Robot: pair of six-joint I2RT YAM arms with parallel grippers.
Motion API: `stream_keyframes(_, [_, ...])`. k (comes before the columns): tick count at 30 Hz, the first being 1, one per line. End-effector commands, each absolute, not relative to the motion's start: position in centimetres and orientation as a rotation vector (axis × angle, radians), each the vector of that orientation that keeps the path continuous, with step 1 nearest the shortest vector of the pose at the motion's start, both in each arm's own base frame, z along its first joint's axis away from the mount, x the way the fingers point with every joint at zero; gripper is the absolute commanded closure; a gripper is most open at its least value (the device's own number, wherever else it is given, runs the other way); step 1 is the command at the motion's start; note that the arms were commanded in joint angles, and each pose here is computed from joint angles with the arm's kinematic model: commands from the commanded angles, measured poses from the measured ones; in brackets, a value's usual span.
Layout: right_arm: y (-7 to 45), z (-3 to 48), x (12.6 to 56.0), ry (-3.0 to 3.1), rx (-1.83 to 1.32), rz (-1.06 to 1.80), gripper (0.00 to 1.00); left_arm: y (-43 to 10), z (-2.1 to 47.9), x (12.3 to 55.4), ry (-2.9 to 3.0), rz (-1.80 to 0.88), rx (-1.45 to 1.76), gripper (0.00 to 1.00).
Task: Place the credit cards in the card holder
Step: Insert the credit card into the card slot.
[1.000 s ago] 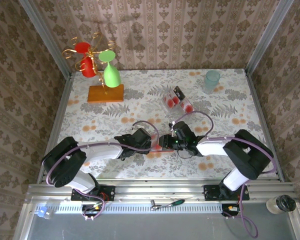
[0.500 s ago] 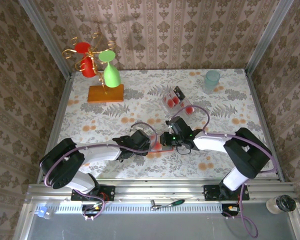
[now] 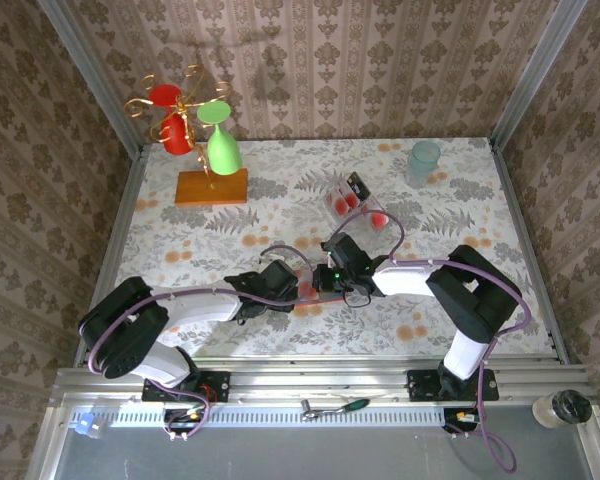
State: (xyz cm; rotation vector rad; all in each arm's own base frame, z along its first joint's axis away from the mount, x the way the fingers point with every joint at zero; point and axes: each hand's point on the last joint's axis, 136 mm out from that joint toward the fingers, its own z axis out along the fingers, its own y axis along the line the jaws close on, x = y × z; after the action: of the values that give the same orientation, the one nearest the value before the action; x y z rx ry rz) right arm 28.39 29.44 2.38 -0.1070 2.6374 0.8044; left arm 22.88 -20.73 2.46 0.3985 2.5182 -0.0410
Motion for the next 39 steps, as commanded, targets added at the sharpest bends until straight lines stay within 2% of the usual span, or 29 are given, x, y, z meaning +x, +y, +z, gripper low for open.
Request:
stream_keyframes(1, [30.9,2.4,27.3,2.665,-0.153,0.849,0.90,-19.8,3.6,23.0,2.508,-0.029,0.362,0.00])
stream_keyframes(10, [30.2,4.2,27.0,2.636,-0.169,0.837,0.91,-17.0,5.5,23.6,2.500,-0.042,0.228,0.00])
stream_keyframes(28, [31.5,3.2,26.8,2.660,-0.180,0.894,0.94,-17.3,1.6,23.2,2.603,0.036,0.281,0.00])
stream_keyframes(39, [33.4,2.7,25.9,2.686,-0.233,0.908,0.95,-17.7,1.3,23.3,2.605,0.026,0.298,0.00])
